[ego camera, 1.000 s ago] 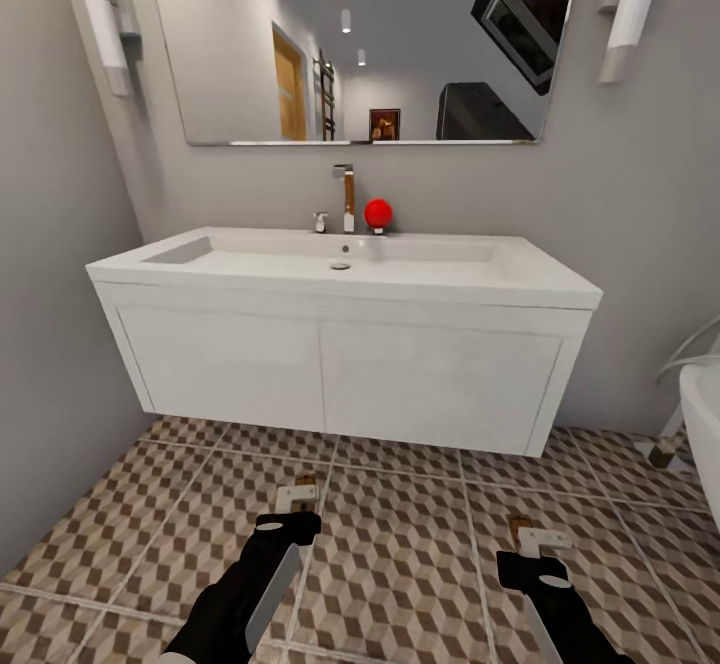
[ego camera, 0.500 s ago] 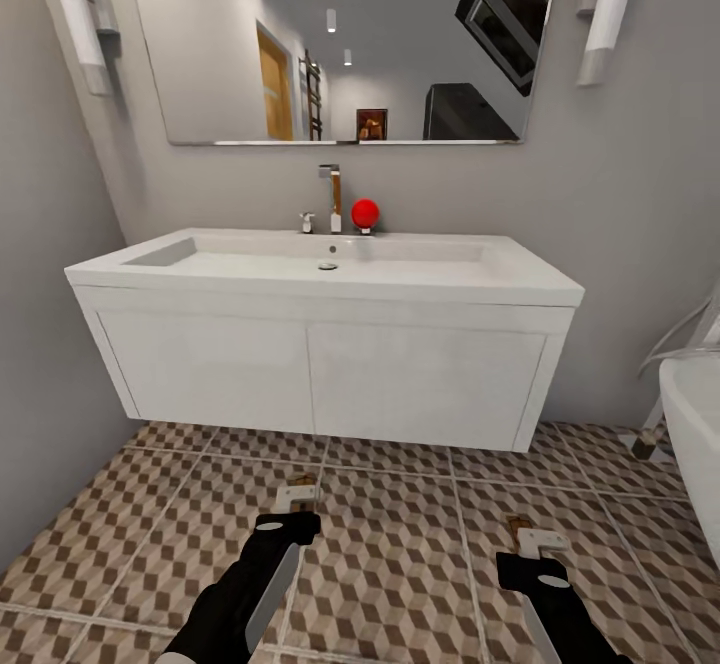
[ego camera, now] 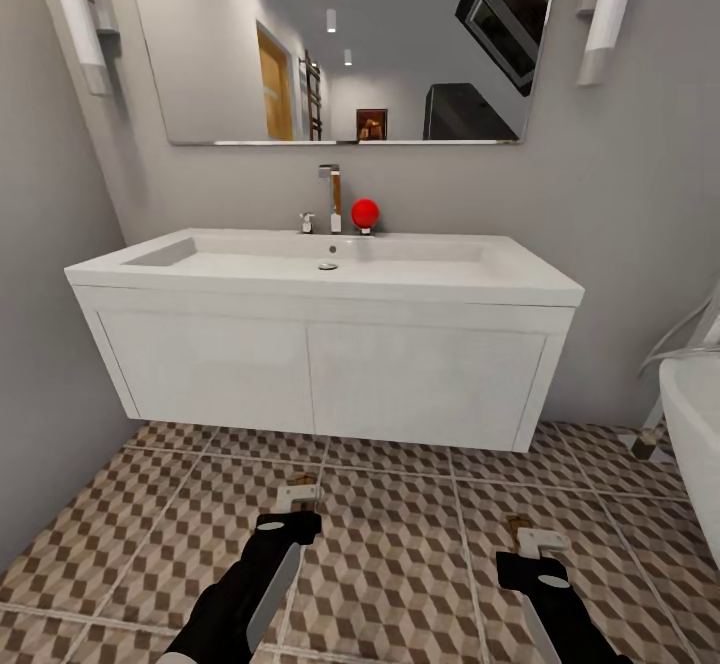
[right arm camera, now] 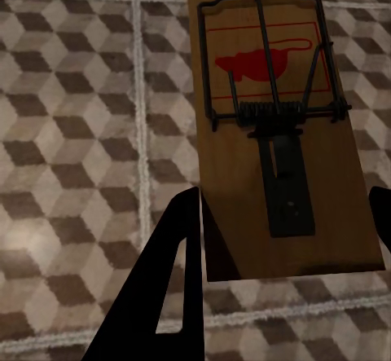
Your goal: Take the four mousetraps from the cabinet in the bathroom and place them on the bathroom floor. Make sure all four end up on the same floor surface, and ensure that at least two of them are either under or directly next to the same bathroom sink.
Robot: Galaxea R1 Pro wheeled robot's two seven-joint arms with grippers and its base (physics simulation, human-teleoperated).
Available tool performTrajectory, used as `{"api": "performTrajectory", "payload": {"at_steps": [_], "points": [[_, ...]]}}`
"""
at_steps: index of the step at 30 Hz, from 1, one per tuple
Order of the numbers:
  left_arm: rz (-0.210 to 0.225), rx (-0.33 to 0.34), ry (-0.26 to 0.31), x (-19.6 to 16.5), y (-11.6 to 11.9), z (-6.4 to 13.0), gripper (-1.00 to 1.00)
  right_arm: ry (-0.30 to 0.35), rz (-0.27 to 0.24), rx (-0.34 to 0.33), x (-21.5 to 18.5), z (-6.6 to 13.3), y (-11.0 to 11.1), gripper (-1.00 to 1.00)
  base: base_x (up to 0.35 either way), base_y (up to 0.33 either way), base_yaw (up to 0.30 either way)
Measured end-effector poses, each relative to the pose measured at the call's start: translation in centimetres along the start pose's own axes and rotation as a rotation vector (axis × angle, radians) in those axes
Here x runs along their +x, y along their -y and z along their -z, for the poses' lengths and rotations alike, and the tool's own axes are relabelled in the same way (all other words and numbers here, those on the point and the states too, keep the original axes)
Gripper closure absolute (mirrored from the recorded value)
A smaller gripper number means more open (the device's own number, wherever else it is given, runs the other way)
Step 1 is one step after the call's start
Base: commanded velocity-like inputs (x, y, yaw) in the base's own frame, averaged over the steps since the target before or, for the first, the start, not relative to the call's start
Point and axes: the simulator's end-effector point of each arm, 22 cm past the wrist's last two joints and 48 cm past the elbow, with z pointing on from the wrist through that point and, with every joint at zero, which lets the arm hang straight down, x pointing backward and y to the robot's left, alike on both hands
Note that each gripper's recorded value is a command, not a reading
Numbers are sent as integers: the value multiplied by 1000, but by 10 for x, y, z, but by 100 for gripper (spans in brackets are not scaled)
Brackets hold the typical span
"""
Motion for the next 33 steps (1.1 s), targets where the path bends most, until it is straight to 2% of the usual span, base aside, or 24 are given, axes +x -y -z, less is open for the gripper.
{"api": "performTrajectory", "payload": {"at_steps": [11, 33], "points": [[-1, 4, -20, 9, 1, -7, 100, -20, 4, 1, 9, -5, -1, 100, 0, 0, 0], [-9, 2, -110, 52, 1, -34, 100, -105, 25, 8, 51, -26, -2, 100, 0, 0, 0]]}}
